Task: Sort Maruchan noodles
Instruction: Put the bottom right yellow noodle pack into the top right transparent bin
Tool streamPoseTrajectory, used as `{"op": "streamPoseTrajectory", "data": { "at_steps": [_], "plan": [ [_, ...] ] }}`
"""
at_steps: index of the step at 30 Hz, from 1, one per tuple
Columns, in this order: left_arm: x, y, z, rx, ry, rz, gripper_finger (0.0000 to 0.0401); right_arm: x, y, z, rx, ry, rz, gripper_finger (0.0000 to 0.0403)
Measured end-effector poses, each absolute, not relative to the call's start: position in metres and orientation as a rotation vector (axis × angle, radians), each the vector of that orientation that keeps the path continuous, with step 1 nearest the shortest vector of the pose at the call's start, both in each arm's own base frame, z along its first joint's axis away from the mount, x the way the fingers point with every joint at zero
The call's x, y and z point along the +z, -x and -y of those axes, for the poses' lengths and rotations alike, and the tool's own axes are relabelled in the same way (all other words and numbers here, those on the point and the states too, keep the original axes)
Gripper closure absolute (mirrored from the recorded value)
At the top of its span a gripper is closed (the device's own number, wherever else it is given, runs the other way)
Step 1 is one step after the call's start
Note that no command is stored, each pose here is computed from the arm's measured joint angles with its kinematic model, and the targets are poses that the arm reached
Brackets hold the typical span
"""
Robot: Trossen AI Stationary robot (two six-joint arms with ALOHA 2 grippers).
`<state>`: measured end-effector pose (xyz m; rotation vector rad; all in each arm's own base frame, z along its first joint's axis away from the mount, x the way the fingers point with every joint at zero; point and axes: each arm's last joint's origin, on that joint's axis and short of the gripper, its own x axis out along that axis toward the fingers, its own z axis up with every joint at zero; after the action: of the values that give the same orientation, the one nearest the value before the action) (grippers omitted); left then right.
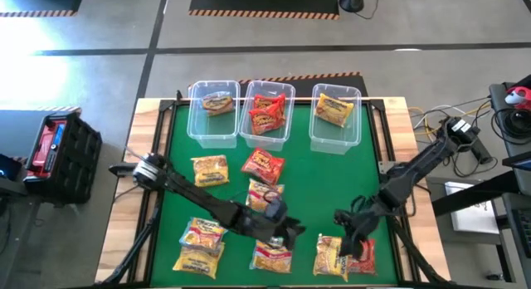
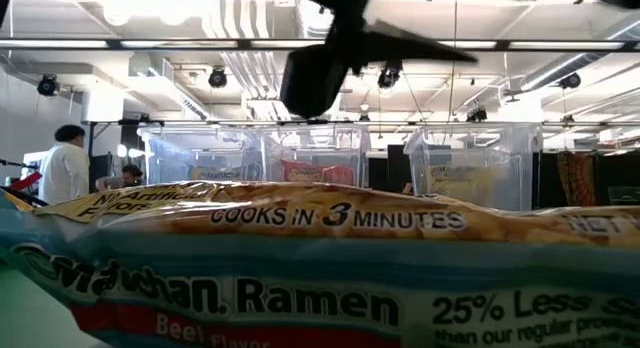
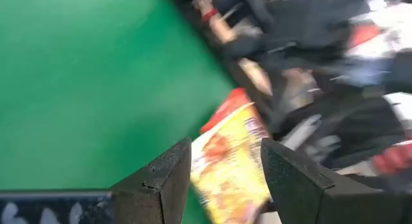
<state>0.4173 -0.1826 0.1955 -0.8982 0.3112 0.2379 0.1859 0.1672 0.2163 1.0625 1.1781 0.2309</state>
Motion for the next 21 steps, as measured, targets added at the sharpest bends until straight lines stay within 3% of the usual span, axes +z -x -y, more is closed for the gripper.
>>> {"op": "streamPoseTrajectory", "data": {
  "at_steps": [9, 21],
  "plan": [
    [0.203, -0.447, 0.2, 0.184, 0.901, -0.34, 0.0231, 0.196, -0.183, -0.189, 0.178, -1.004, -1.222, 0.0209],
    [0.206, -0.439, 0.217, 0.092, 0.918, -0.433, 0.0231, 0.168, -0.196, -0.195, 0.121, -0.858, -1.176, 0.021]
  ]
}}
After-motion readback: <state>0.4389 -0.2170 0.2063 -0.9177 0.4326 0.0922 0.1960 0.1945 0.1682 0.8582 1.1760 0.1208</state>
